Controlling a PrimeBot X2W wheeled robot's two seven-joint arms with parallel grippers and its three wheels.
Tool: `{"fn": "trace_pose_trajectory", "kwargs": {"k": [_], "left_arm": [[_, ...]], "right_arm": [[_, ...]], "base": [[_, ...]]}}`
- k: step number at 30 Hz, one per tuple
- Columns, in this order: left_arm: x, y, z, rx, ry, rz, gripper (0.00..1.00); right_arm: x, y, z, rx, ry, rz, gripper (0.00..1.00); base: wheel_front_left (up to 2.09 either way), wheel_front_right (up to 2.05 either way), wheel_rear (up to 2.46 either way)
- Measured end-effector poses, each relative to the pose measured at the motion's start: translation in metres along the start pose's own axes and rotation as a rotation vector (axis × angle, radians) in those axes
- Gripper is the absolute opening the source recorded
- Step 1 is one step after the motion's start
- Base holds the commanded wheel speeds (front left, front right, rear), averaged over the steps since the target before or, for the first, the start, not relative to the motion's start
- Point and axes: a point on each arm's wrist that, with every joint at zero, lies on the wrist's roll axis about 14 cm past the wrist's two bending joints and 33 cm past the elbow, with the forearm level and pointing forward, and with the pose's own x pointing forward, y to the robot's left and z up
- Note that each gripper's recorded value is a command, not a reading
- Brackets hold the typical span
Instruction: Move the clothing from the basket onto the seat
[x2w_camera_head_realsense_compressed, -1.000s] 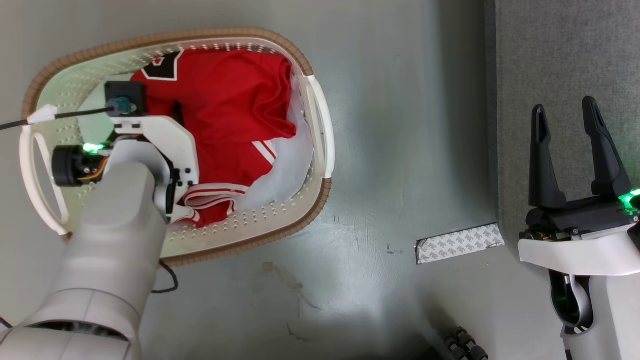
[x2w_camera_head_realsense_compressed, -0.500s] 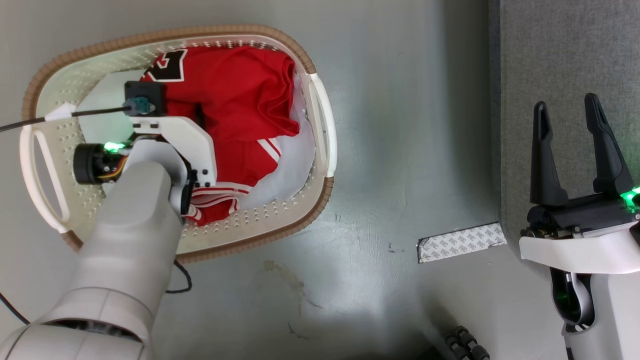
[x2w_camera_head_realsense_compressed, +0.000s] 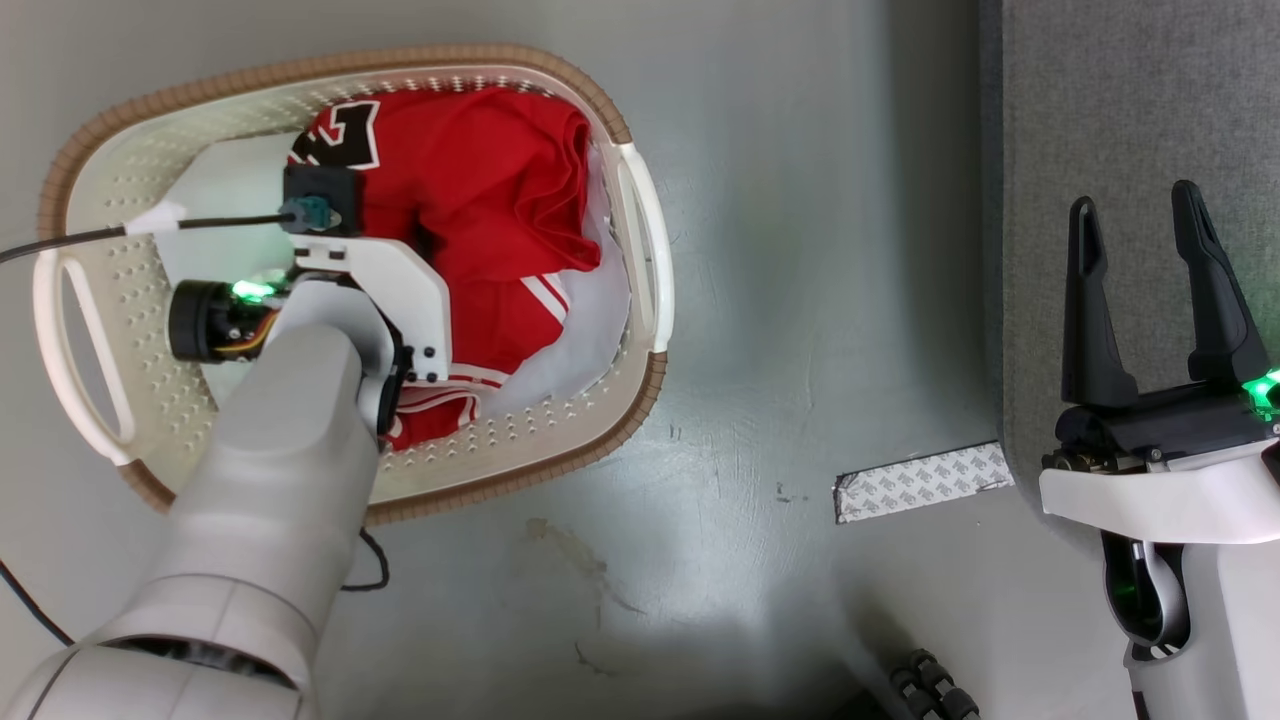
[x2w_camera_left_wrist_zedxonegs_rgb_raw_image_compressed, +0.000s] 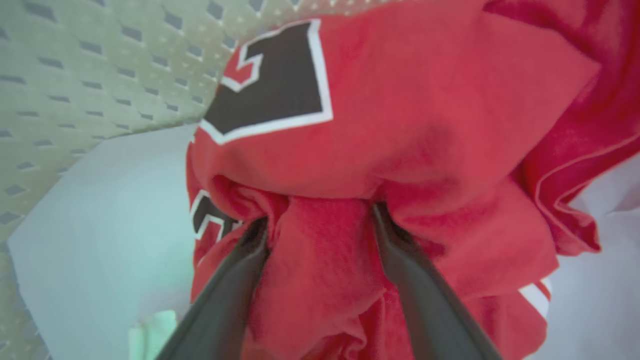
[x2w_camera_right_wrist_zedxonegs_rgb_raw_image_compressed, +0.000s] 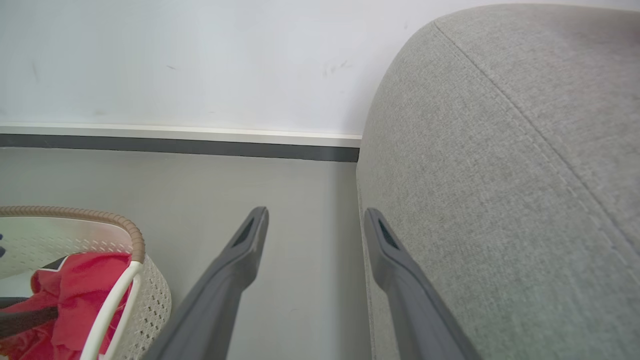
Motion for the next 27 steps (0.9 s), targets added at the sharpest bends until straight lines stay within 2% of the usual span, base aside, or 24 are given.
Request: {"fn": "trace_pose_trajectory", "kwargs": {"k": [2, 3, 14, 21, 27], "left_arm": [[0.000, -0.001, 0.000, 0.008, 0.001, -0.007, 0.15], [0.000, -0.002, 0.000, 0.009, 0.000, -0.009, 0.01], [-0.019, -0.005, 0.017, 0.005, -0.049, -0.026, 0.00], [-0.058, -0.013, 0.032, -0.030, -0.124, -0.054, 0.00], [-0.102, -0.017, 0.057, -0.015, -0.221, -0.058, 0.00]], "right_arm": [[0.000, 0.000, 0.000, 0.000, -0.001, 0.000, 1.00], [0.000, 0.000, 0.000, 0.000, -0.001, 0.000, 1.00], [-0.001, 0.000, 0.018, 0.008, -0.039, -0.005, 1.00], [-0.015, -0.004, 0.048, 0.013, -0.094, -0.023, 1.00], [-0.038, -0.006, 0.070, 0.005, -0.127, -0.036, 1.00]], "base": [[0.00, 0.00, 0.00], [0.00, 0.00, 0.00], [0.00, 0.00, 0.00], [0.00, 0.00, 0.00], [0.00, 0.00, 0.00]]}}
